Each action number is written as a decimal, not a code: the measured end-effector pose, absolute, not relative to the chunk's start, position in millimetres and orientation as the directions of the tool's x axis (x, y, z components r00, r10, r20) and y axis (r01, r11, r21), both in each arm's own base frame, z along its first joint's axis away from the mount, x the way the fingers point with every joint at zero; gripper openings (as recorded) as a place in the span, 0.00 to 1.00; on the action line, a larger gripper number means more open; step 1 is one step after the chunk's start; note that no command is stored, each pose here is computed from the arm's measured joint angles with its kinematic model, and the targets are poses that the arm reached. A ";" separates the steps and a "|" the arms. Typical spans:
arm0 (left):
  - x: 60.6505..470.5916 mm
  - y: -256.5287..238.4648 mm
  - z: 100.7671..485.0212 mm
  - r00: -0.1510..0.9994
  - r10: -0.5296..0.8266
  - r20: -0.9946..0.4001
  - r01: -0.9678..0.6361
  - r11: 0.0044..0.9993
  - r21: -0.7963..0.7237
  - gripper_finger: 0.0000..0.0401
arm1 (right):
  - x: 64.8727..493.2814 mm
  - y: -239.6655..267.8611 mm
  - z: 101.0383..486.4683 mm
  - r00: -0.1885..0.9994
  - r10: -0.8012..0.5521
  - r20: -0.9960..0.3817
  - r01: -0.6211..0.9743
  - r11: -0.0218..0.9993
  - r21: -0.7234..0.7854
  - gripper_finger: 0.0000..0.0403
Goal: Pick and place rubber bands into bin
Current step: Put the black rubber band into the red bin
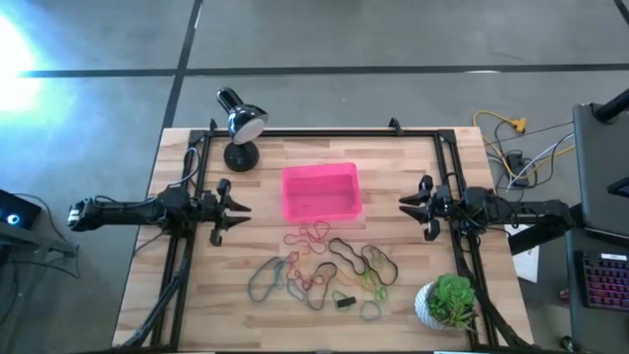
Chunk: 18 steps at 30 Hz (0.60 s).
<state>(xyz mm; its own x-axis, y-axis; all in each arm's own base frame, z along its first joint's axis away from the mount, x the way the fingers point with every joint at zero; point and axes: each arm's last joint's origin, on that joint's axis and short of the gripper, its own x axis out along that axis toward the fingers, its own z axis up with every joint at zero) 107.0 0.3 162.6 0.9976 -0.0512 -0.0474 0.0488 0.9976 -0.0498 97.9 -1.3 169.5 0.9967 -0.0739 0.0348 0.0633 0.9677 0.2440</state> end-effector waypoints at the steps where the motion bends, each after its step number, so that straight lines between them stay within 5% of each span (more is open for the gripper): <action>1: 107.0 0.3 163.1 0.998 -0.051 -0.042 0.049 0.998 -0.049 0.23 | 97.9 -1.3 169.7 0.997 -0.075 0.035 0.065 0.972 0.226 0.24; 10: 107.1 0.3 171.1 0.998 -0.051 0.040 0.049 0.998 0.038 0.23 | 97.9 -1.2 173.7 0.995 -0.070 0.078 0.062 0.994 0.095 0.24; 14: 107.0 0.3 172.3 0.997 -0.051 0.053 0.049 0.998 0.039 0.23 | 96.3 -1.1 184.5 0.980 -0.068 0.189 0.084 0.994 -0.076 0.24; 18: 106.6 0.9 177.7 0.994 -0.030 0.109 0.025 0.999 0.045 0.23 | 92.1 -1.1 199.6 0.937 -0.066 0.344 0.094 0.993 -0.066 0.24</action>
